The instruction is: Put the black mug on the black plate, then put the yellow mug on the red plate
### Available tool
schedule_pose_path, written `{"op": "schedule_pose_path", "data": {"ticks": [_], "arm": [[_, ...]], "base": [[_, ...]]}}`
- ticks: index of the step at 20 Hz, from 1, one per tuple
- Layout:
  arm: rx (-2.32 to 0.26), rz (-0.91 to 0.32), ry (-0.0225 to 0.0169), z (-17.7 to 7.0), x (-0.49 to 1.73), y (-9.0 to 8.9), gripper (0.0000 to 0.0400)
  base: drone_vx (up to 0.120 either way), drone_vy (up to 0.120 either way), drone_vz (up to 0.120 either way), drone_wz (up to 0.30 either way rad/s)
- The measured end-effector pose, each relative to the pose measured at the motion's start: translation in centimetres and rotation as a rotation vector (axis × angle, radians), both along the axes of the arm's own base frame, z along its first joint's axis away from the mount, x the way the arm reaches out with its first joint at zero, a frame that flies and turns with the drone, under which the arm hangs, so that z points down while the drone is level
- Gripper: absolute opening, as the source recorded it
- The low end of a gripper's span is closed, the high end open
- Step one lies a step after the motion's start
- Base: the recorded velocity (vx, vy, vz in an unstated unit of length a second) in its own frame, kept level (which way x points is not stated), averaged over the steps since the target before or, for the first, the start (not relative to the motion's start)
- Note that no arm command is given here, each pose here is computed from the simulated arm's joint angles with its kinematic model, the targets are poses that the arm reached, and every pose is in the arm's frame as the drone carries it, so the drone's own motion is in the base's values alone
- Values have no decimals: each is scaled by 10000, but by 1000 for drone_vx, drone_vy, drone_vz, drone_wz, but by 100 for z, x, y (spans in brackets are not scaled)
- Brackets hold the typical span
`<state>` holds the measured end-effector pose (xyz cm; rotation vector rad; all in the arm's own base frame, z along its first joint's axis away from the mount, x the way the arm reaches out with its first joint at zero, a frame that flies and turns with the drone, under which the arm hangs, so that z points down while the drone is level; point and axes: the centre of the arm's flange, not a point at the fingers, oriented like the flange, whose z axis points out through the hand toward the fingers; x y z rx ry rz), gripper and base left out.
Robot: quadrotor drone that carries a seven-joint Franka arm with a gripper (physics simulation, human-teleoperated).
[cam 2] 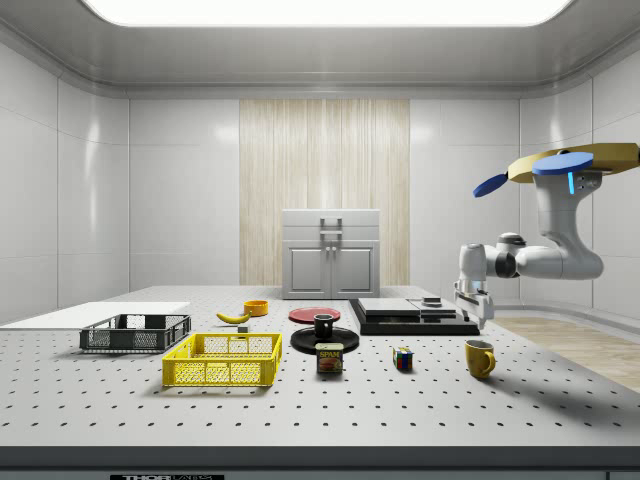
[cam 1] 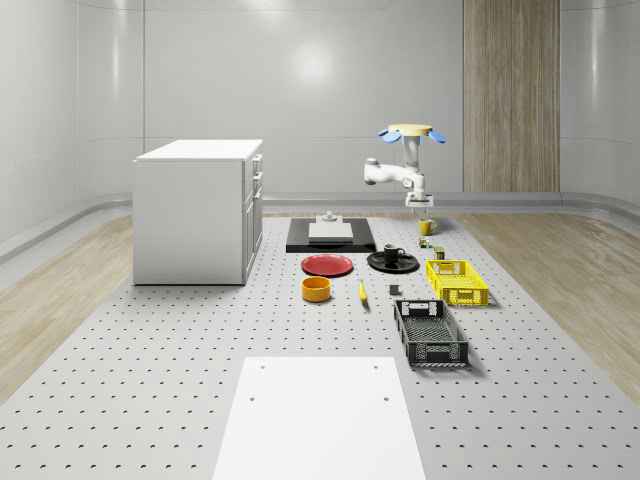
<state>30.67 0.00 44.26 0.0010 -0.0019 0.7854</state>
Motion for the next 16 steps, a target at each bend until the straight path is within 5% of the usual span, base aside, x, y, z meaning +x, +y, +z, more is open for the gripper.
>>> {"op": "schedule_pose_path", "data": {"ticks": [16], "arm": [[0,3,-1,434,0,1,400]], "base": [[0,0,0,0]]}}
